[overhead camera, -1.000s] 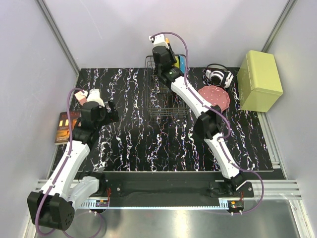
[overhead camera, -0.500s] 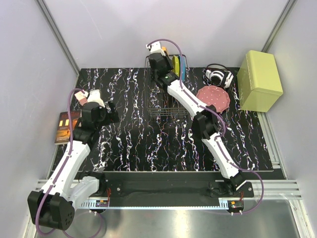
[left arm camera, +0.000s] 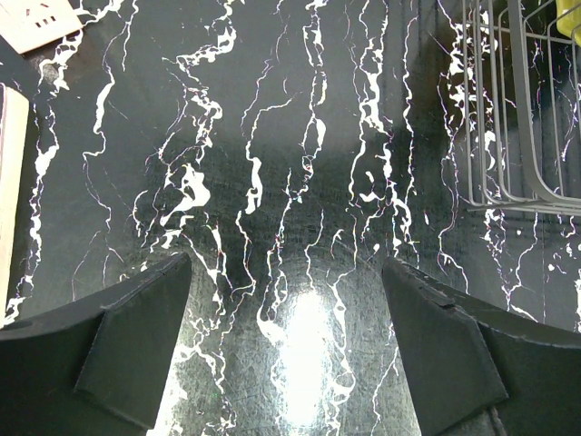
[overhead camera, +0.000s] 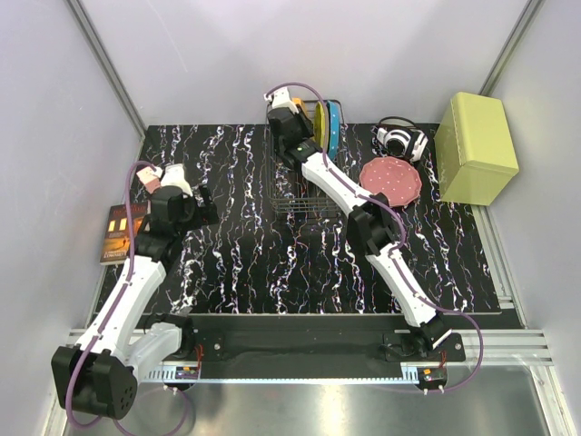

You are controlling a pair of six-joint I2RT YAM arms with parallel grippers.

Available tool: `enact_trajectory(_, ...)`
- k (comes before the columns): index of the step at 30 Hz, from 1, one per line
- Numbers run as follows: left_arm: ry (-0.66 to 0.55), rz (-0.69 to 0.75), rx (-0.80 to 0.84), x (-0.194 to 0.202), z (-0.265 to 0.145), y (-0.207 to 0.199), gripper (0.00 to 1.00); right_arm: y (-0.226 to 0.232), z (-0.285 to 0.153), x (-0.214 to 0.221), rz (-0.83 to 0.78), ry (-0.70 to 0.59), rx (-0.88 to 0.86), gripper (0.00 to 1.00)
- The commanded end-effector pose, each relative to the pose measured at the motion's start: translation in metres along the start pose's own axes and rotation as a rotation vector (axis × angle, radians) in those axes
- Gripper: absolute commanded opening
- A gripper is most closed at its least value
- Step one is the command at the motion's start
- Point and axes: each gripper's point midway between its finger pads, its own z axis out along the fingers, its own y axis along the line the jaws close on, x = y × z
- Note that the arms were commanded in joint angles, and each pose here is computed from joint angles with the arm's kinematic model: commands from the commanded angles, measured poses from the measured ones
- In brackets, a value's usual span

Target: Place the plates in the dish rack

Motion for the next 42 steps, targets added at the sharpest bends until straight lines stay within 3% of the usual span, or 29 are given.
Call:
enact_trajectory(1,-0.060,0.001,0.010,-0.016,0.003,-0.002,0.92,-0.033,-0.013,-0.060,0.185,-0.133,0.105,0.10)
enact_trajectory(3,-0.059,0.000,0.012,-0.017,0.003,-0.003,0.92,-0.033,-0.013,-0.059,0.179,-0.133,0.107,0.22)
enact_trajectory(9,-0.056,-0.007,0.019,-0.015,0.004,-0.005,0.92,-0.039,-0.013,-0.060,0.160,-0.142,0.136,0.26)
enact_trajectory(13,-0.061,-0.008,0.027,-0.017,0.004,-0.006,0.92,-0.043,-0.015,-0.061,0.143,-0.147,0.150,0.43)
enact_trajectory(18,-0.073,-0.007,0.032,-0.020,0.001,-0.006,0.92,-0.047,-0.018,-0.060,0.127,-0.138,0.154,0.50)
enact_trajectory(22,-0.080,-0.011,0.039,-0.021,-0.002,-0.007,0.91,-0.053,-0.023,-0.065,0.119,-0.138,0.176,0.51)
enact_trajectory(27,-0.100,-0.023,0.042,-0.026,-0.004,-0.008,0.92,-0.065,-0.052,-0.101,0.127,-0.203,0.168,0.53)
enact_trajectory(30,-0.113,-0.027,-0.032,-0.029,-0.004,0.004,0.92,-0.075,-0.077,-0.132,0.159,-0.287,0.101,0.59)
enact_trajectory(31,-0.099,-0.017,-0.055,-0.026,-0.002,0.008,0.93,-0.062,-0.078,-0.129,0.130,-0.290,0.014,0.72)
enact_trajectory(33,-0.096,0.003,-0.081,-0.030,-0.002,0.011,0.94,-0.083,-0.102,-0.152,0.173,-0.319,-0.067,0.88)
enact_trajectory(34,-0.088,0.006,-0.082,-0.029,-0.003,0.011,0.94,-0.071,-0.104,-0.136,0.090,-0.280,-0.170,0.99)
enact_trajectory(36,-0.079,0.004,-0.046,-0.029,-0.007,0.002,0.92,-0.100,-0.131,-0.150,0.093,-0.300,-0.281,1.00)
enact_trajectory(37,-0.088,-0.003,-0.023,-0.030,-0.010,-0.002,0.92,-0.088,-0.130,-0.117,0.010,-0.234,-0.427,1.00)
enact_trajectory(39,-0.072,-0.022,0.035,-0.024,-0.012,-0.012,0.91,-0.123,-0.159,-0.116,0.001,-0.241,-0.545,1.00)
enact_trajectory(40,-0.069,-0.031,0.044,-0.022,-0.013,-0.013,0.91,-0.121,-0.163,-0.085,-0.037,-0.171,-0.633,1.00)
enact_trajectory(41,-0.062,-0.038,0.049,-0.018,-0.012,-0.014,0.91,-0.156,-0.163,-0.080,-0.024,-0.159,-0.595,0.98)
enact_trajectory(42,-0.060,-0.043,0.055,-0.017,-0.012,-0.015,0.90,-0.171,-0.160,-0.064,-0.039,-0.111,-0.574,0.89)
